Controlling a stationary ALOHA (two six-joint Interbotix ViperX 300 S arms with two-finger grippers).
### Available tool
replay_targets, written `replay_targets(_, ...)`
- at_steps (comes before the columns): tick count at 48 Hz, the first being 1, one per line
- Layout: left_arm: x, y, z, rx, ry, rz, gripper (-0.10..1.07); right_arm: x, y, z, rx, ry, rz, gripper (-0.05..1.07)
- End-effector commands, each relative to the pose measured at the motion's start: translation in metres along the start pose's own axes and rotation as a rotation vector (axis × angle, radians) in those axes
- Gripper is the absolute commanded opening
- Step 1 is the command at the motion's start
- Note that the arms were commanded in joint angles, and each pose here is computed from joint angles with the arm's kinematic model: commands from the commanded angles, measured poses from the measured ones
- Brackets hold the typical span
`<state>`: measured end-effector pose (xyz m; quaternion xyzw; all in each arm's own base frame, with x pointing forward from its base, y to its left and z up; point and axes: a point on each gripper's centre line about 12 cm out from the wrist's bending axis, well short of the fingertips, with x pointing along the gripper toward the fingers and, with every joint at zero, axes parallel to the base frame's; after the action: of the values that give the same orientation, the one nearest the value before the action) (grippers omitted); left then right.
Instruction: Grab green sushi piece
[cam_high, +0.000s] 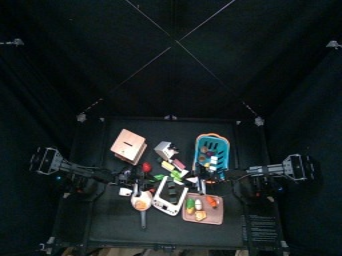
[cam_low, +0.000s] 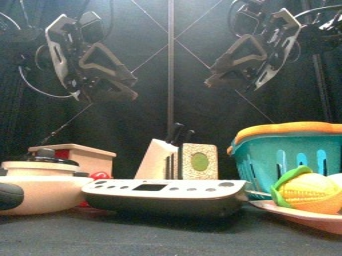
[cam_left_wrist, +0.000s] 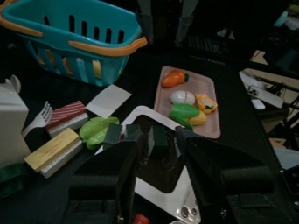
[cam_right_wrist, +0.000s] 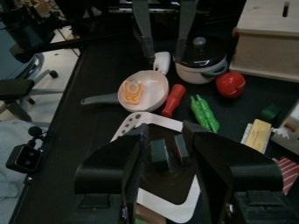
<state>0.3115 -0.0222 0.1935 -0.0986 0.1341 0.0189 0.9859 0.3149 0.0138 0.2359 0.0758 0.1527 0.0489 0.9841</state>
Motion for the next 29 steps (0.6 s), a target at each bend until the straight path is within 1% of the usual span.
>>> replay_targets(1,0.005,-0.005,0.009,0.0,-0.027,-0.013,0.77,-0.004,0.005,0.012,-0.003,-0.043,0.018,0.76)
replay_targets(9,0.011,-0.008,0.014,0.007,-0.037,-0.017,0.77,-0.006,0.007,0.01,-0.007,-0.038,0.022,0.76)
replay_targets(20,0.029,-0.006,0.002,0.028,0.008,-0.003,0.77,-0.01,0.007,0.003,-0.028,-0.024,0.023,0.76)
replay_targets(24,0.036,0.004,-0.004,0.071,0.03,0.016,0.78,-0.011,0.007,0.002,-0.043,-0.021,0.027,0.76)
replay_targets(29,0.044,0.016,-0.006,0.089,0.043,0.048,0.79,-0.014,0.009,0.004,-0.076,-0.028,0.034,0.76)
